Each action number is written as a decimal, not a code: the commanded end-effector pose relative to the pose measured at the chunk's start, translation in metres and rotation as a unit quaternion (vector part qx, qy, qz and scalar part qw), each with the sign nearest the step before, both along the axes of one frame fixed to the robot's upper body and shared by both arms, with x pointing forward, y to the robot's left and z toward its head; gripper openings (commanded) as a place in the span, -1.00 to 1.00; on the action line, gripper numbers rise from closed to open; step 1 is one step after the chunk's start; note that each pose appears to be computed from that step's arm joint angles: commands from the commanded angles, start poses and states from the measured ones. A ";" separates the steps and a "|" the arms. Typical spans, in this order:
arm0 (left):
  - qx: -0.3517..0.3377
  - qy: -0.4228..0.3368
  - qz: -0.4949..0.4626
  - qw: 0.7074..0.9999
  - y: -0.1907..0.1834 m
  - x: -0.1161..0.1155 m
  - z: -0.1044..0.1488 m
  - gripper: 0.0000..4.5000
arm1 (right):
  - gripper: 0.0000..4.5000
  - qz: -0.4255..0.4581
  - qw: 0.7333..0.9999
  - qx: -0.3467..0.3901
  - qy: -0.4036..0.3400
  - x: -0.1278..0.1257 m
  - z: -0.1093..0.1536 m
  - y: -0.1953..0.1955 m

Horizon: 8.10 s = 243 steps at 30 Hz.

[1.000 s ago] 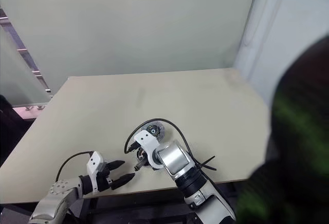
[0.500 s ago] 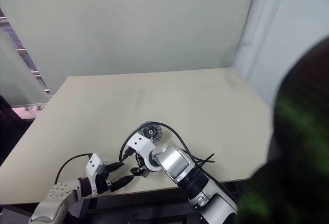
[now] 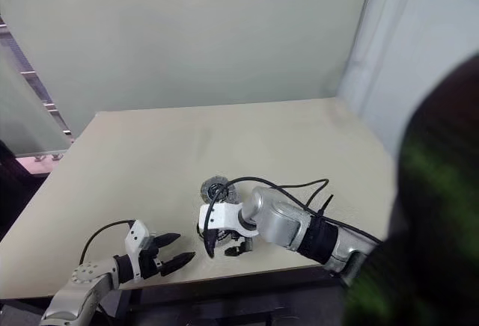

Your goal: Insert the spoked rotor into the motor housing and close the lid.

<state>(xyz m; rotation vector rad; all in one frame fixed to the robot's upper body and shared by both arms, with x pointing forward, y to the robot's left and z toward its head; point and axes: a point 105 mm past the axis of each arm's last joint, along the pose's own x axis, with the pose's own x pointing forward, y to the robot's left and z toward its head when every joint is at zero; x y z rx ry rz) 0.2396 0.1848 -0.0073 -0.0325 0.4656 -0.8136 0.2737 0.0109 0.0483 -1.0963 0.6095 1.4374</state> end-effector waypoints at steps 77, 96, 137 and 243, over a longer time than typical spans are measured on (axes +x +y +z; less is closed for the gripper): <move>0.004 -0.040 0.000 0.999 -0.001 0.009 0.017 1.00 | 0.98 -0.208 0.941 0.238 -0.121 0.071 0.102 0.008; -0.020 -0.074 0.004 0.997 -0.001 0.028 0.039 0.30 | 1.00 -0.339 0.927 0.088 -0.134 0.092 0.037 -0.114; -0.009 -0.086 0.014 0.996 0.008 0.025 0.047 -0.99 | 1.00 -0.216 0.914 0.330 0.100 0.048 0.006 -0.022; 0.068 -0.071 -0.068 0.993 -0.045 0.054 0.006 -1.00 | 0.45 -0.334 0.927 0.137 0.097 0.033 -0.051 -0.003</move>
